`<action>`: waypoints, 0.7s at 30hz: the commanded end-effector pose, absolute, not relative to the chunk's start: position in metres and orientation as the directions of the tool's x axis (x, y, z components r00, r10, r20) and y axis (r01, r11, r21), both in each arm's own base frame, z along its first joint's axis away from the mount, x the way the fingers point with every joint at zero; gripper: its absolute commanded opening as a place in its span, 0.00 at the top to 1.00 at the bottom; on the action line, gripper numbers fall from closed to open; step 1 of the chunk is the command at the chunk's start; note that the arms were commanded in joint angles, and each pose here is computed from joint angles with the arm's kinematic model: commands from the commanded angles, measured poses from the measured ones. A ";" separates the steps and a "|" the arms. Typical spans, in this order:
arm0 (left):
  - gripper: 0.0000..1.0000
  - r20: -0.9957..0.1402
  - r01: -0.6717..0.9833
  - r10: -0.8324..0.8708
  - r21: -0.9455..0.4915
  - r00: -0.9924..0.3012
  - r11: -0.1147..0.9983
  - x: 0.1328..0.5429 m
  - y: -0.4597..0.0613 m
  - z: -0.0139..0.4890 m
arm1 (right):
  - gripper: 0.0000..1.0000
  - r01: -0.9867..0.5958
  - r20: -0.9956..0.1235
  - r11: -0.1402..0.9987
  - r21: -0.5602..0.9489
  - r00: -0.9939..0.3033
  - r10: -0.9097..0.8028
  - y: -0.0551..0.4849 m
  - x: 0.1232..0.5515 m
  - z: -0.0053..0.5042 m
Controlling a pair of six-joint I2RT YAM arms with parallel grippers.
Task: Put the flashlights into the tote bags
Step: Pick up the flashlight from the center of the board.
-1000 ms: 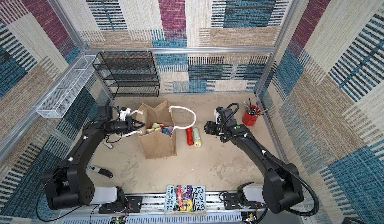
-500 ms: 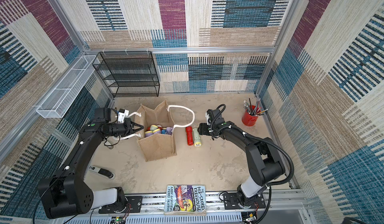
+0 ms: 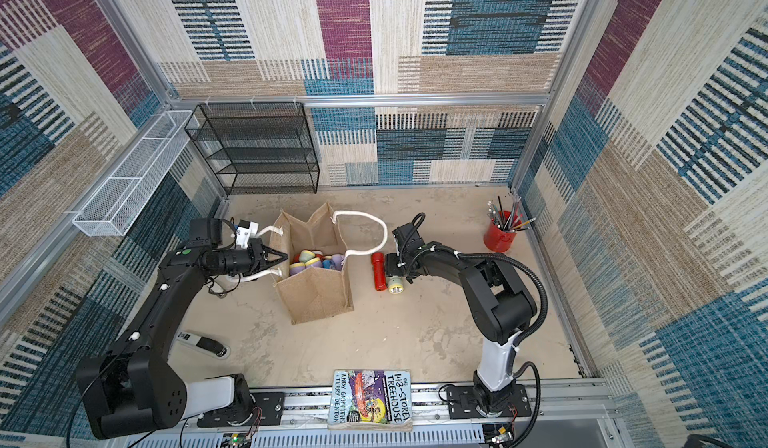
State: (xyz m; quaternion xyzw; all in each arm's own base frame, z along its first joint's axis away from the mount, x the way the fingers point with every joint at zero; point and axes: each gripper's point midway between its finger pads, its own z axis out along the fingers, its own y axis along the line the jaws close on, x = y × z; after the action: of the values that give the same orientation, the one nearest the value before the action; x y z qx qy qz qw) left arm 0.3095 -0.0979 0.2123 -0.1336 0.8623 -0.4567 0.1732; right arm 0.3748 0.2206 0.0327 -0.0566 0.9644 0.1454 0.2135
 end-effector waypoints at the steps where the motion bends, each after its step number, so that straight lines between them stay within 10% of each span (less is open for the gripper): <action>1: 0.94 -0.181 -0.058 -0.374 -0.836 -0.910 0.546 0.305 -0.100 0.213 | 0.37 -0.153 -0.416 0.970 0.187 -0.907 -0.062 0.214 0.377 0.020; 21: 0.95 -0.135 -0.122 -0.377 -0.803 -0.917 0.584 0.280 -0.098 0.213 | 0.66 -0.117 -0.339 0.990 0.076 -0.937 -0.084 0.220 0.353 0.009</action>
State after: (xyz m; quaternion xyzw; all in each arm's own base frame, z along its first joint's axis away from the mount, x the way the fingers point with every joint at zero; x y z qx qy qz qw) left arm 0.2902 -0.0961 0.2118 -0.1324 0.8777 -0.4313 0.1618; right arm 0.3941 0.2369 0.0257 -0.0681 0.9625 0.0635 0.2548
